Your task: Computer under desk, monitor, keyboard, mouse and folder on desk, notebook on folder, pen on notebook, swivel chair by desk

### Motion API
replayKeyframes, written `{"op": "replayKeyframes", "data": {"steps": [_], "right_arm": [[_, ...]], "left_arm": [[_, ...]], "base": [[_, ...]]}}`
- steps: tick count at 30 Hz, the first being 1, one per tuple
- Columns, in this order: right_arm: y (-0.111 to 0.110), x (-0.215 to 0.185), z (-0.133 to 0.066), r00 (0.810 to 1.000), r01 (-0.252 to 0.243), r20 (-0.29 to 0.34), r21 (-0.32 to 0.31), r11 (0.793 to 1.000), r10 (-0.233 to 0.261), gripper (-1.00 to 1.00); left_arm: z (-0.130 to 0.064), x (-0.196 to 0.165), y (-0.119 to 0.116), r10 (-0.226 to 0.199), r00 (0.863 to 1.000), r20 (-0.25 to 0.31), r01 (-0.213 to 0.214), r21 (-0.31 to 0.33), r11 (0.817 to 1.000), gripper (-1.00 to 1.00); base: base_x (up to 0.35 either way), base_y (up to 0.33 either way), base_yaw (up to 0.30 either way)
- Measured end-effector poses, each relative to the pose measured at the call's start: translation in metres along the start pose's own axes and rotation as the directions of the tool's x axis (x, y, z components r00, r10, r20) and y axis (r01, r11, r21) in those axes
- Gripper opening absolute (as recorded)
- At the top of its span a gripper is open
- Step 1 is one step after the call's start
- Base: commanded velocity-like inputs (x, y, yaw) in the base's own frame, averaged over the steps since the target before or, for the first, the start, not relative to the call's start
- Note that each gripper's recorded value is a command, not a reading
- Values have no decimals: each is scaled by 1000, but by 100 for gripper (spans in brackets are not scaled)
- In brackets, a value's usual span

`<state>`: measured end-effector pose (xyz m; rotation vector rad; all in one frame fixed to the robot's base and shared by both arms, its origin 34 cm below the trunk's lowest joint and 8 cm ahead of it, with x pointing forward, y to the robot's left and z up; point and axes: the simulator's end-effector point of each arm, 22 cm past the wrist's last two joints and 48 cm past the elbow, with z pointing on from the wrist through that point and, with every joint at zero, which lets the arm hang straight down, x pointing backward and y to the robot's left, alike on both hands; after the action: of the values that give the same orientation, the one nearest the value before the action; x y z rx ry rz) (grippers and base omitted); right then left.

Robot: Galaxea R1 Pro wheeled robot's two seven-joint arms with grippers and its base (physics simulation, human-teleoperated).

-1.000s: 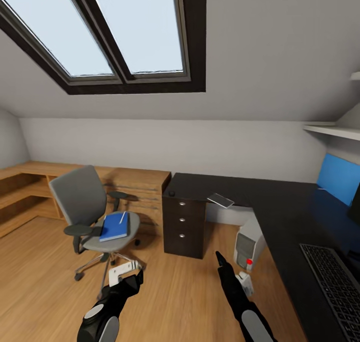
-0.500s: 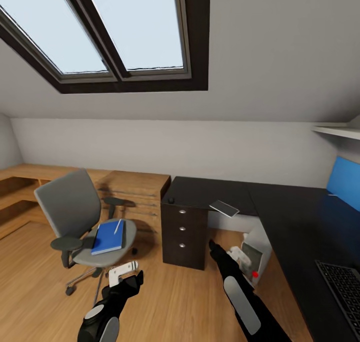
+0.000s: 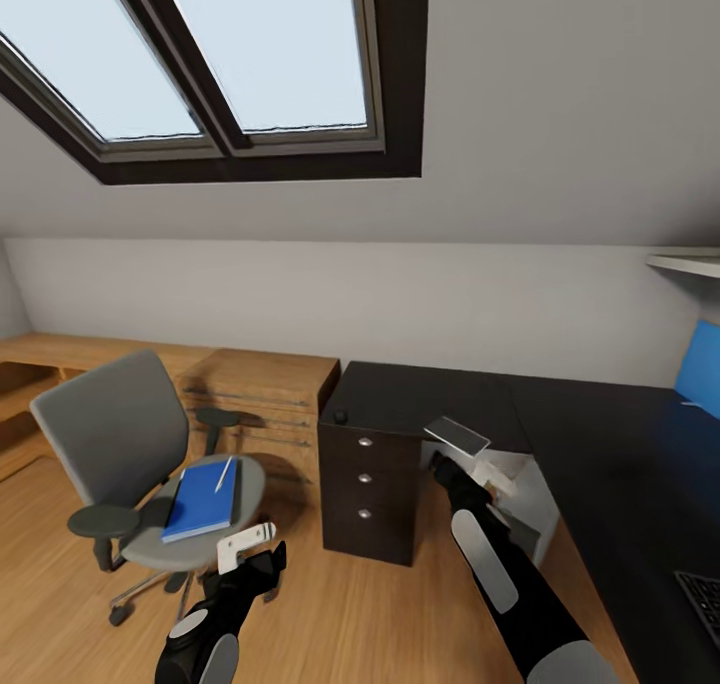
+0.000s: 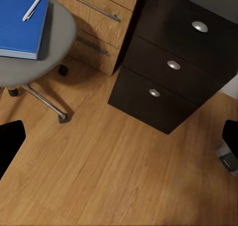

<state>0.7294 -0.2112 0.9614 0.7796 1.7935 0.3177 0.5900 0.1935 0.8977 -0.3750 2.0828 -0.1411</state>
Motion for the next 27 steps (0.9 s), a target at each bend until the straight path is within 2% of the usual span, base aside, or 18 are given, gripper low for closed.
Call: {"op": "replayKeyframes", "data": {"steps": [1,2,3,5,6,9,10,11,16,17,20,27], "right_arm": [[-3,-4,1,1000,-3,15,8,1000,2,100],[-23,-15,3,998,55,38,59,997,-57,100],[-26,-15,3,996,79,35,71,994,-82,100],[-36,-12,0,978,207,0,123,971,-209,100],[-49,-10,-5,921,390,-62,185,902,-385,100],[-55,-17,-9,865,500,-80,222,837,-495,100],[-47,-18,-12,834,549,-73,217,808,-547,100],[-43,-16,-13,825,562,-70,210,800,-561,100],[-52,-12,-7,852,522,-84,213,826,-517,100],[-51,-9,-7,851,523,-84,212,826,-518,100],[-44,0,-10,841,539,-86,202,818,-533,100],[-28,7,-14,824,562,-46,186,806,-564,100]], "left_arm": [[0,0,0,0,1000,0,0,0,1000,100],[0,0,0,0,1000,1,0,0,1000,100],[0,0,0,0,1000,0,0,0,1000,100],[0,0,0,2,1000,-1,-2,0,1000,100],[0,1,0,5,1000,-4,-5,0,1000,100],[0,1,0,7,1000,-5,-7,1,1000,100],[0,2,-2,8,1000,-6,-8,4,1000,100],[-1,2,-3,10,1000,-6,-10,6,1000,100],[-1,7,-13,22,1000,-13,-21,23,1000,100],[-1,7,-13,20,1000,-12,-20,22,1000,100],[0,5,-8,23,1000,-9,-23,15,1000,100],[-1,4,-6,37,999,-4,-37,15,999,100]], "base": [[321,0,0],[321,0,0],[321,0,0],[321,0,0],[321,0,0],[321,0,0],[321,0,0],[0,0,0],[0,0,0],[11,0,0],[143,0,0],[288,0,0]]}}
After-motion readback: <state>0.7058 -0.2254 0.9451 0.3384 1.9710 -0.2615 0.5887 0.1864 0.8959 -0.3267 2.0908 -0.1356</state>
